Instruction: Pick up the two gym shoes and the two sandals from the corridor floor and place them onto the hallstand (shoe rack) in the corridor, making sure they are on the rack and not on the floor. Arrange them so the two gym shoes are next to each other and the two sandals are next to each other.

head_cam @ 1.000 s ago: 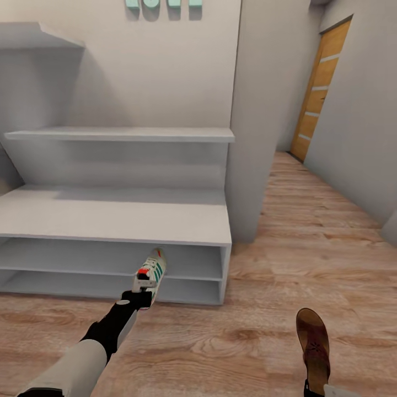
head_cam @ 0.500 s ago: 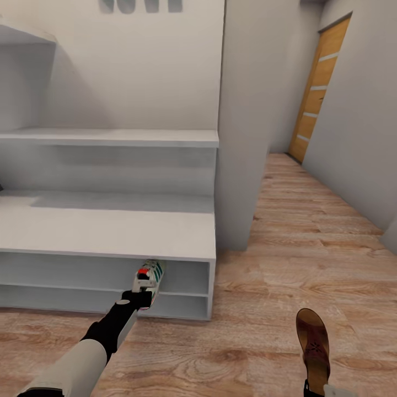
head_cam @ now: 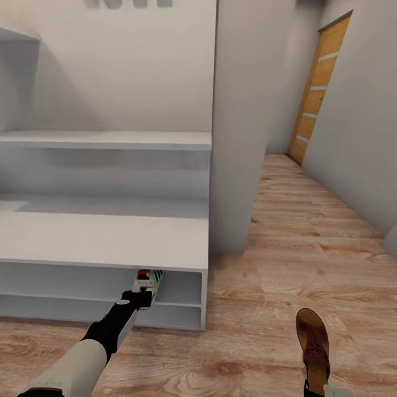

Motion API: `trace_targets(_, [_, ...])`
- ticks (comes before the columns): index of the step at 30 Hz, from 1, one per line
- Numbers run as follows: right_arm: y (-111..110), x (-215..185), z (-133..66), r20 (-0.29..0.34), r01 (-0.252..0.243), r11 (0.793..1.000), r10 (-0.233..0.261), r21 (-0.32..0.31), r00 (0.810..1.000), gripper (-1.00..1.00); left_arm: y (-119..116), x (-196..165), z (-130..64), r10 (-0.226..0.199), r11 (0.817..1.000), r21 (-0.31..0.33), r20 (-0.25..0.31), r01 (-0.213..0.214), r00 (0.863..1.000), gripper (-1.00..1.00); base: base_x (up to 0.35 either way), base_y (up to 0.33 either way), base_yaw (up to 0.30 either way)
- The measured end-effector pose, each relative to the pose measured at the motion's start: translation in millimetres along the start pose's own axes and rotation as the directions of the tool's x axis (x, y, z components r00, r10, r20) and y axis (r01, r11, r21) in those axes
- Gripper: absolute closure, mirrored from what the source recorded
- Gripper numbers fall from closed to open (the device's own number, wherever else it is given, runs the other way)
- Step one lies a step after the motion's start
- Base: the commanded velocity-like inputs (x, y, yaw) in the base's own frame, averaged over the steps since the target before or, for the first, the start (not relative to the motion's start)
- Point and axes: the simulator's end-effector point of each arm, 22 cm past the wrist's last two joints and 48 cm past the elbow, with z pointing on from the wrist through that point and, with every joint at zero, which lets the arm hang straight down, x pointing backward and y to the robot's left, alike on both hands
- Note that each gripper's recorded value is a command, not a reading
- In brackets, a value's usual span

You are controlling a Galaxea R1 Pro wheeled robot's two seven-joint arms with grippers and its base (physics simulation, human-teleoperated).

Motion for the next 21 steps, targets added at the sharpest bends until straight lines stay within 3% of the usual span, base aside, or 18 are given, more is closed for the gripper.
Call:
trace_targets(7, [0.3, 0.1, 0.0, 0.0, 0.0, 1.0, 0.0, -0.001, 1.0, 1.0, 0.3, -0.4, 0.1, 0.0, 1.0, -0.001, 0.001, 0.0, 1.0, 1.0, 0.194, -0.001, 0.0])
trace_targets(21, [0.4, 0.2, 0.0, 0.0, 0.001, 1.0, -0.001, -0.001, 1.0, 1.0, -1.2, 0.5, 0.1, 0.001, 1.0, 0.004, 0.0, -0.001, 1.0, 1.0, 0.011, 0.0, 0.0])
